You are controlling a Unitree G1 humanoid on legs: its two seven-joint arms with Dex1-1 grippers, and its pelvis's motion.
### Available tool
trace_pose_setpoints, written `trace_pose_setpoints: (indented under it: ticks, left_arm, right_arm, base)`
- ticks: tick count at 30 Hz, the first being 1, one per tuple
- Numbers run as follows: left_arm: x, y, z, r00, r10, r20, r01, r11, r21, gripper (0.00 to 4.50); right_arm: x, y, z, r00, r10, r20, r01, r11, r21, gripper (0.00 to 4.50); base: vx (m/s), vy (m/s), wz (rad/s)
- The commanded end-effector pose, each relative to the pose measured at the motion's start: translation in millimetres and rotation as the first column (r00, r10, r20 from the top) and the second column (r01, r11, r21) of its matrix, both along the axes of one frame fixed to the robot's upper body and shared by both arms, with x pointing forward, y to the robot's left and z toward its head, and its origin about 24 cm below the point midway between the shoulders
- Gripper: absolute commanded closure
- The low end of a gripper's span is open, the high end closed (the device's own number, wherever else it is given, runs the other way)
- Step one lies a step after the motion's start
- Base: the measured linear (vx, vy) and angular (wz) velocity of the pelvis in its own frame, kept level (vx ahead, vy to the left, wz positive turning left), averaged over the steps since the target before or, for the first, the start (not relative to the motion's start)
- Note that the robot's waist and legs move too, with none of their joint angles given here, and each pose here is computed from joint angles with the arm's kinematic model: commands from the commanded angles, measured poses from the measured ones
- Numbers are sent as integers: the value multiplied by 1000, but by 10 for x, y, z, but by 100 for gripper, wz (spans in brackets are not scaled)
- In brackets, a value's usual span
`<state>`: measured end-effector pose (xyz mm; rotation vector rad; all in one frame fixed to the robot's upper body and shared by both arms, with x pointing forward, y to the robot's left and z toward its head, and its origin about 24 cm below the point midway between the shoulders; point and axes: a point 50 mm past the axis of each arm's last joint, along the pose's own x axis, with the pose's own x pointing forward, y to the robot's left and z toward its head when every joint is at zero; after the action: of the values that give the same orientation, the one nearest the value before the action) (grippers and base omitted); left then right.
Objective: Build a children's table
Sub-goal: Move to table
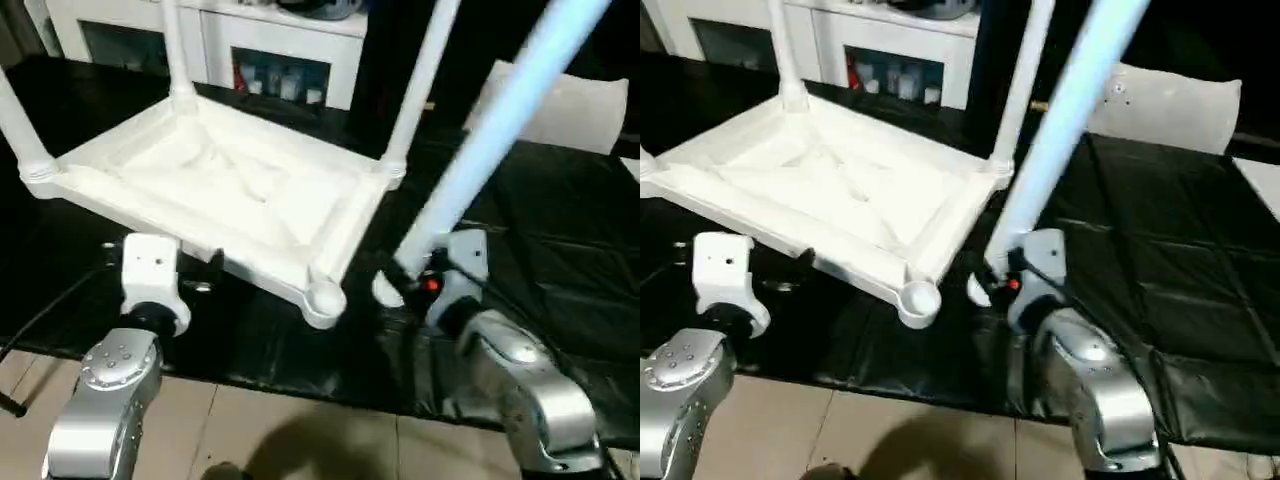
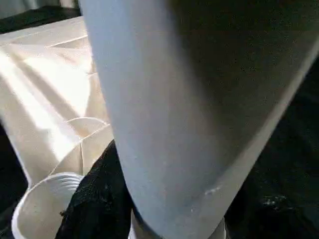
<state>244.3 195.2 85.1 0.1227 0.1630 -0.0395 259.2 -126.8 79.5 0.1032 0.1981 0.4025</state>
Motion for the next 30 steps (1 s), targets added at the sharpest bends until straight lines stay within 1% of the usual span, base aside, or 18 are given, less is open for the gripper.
trace_pose_setpoints:
  ticks: [1,2,6,10,12,16,18,30]
  left_arm:
    - [-21,7,-26,1000,0,-7,0,1000,-3,41]
    - [-26,10,-47,1000,1,-12,-1,1000,-7,41]
    - [-58,35,-127,999,10,-34,-11,1000,-15,41]
    - [-91,79,-205,998,18,-54,-18,1000,1,41]
    - [-84,95,-207,999,22,-48,-22,1000,6,41]
    - [-68,106,-196,999,29,-34,-29,1000,4,41]
    - [-57,95,-191,999,25,-28,-25,1000,11,41]
    - [-57,94,-191,999,24,-28,-24,1000,12,41]
  right_arm:
    - [25,-80,-4,998,-66,18,67,997,-44,257]
    - [31,-113,-17,995,-95,21,96,993,-67,257]
    - [29,-158,-56,992,-124,21,126,987,-97,257]
    - [12,-187,-103,988,-157,9,157,985,-72,257]
    - [-4,-193,-132,986,-165,0,164,985,-57,257]
    - [-7,-175,-151,988,-154,-4,153,987,-57,257]
    - [-1,-172,-164,988,-155,-22,154,987,-42,257]
    - [0,-172,-166,987,-156,-24,155,987,-40,257]
  base:
    - [0,0,0]
    - [0,0,0]
    - [0,0,0]
    - [0,0,0]
    - [0,0,0]
    - [0,0,0]
    - [0,0,0]
    - [0,0,0]
